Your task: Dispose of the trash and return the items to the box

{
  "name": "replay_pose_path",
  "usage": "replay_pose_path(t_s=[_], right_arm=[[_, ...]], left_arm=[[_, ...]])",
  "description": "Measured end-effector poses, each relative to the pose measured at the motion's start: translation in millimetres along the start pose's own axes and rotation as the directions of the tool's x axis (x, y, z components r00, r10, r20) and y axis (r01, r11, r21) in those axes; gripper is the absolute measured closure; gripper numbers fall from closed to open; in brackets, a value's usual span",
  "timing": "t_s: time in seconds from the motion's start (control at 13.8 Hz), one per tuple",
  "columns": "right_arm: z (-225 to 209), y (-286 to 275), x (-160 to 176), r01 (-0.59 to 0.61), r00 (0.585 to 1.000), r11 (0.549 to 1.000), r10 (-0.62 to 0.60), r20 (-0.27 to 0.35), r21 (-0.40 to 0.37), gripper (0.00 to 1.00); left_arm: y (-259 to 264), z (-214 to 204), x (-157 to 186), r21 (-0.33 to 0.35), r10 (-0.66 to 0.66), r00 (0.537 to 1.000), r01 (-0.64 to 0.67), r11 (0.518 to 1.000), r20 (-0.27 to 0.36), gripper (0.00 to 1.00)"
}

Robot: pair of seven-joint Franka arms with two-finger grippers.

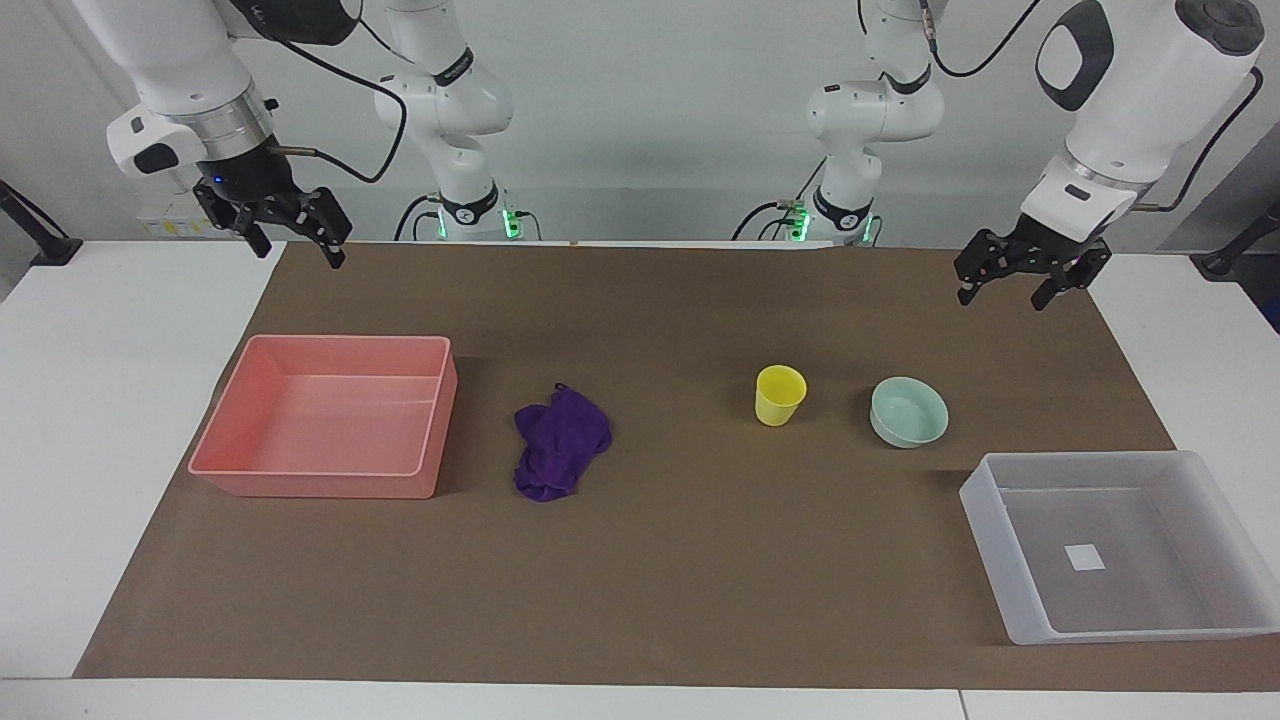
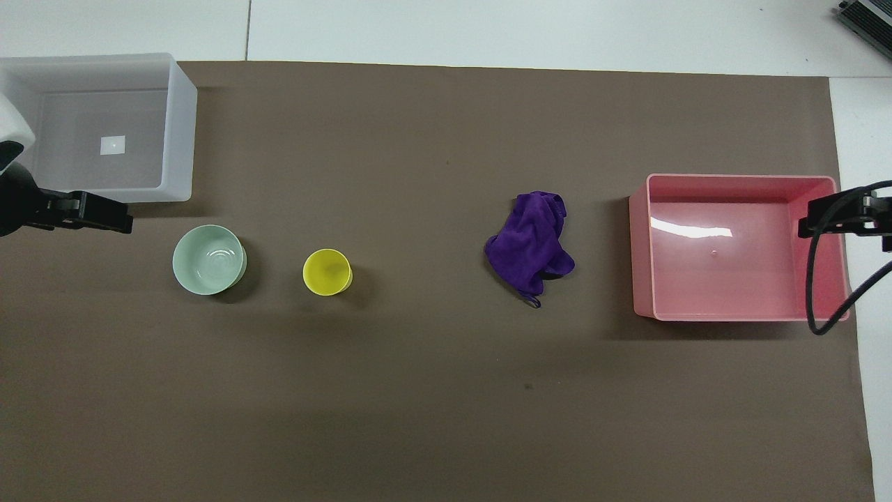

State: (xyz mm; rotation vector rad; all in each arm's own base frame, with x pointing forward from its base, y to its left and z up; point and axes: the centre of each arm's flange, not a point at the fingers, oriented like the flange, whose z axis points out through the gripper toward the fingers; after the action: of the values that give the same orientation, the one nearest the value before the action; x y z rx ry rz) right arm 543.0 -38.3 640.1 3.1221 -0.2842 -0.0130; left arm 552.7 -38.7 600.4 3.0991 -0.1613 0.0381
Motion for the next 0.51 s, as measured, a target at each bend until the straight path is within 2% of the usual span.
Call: replay_pose_path(t_s=[0.51], right_arm=[[-11.0,1.0,-7.0,0.000,1.000,1.000,0.000,-0.020,0.003,0.00]], left_arm=[[0.9,0.1,0.1,0.000,-0.008,1.000,0.008,1.000,0.000,0.00]])
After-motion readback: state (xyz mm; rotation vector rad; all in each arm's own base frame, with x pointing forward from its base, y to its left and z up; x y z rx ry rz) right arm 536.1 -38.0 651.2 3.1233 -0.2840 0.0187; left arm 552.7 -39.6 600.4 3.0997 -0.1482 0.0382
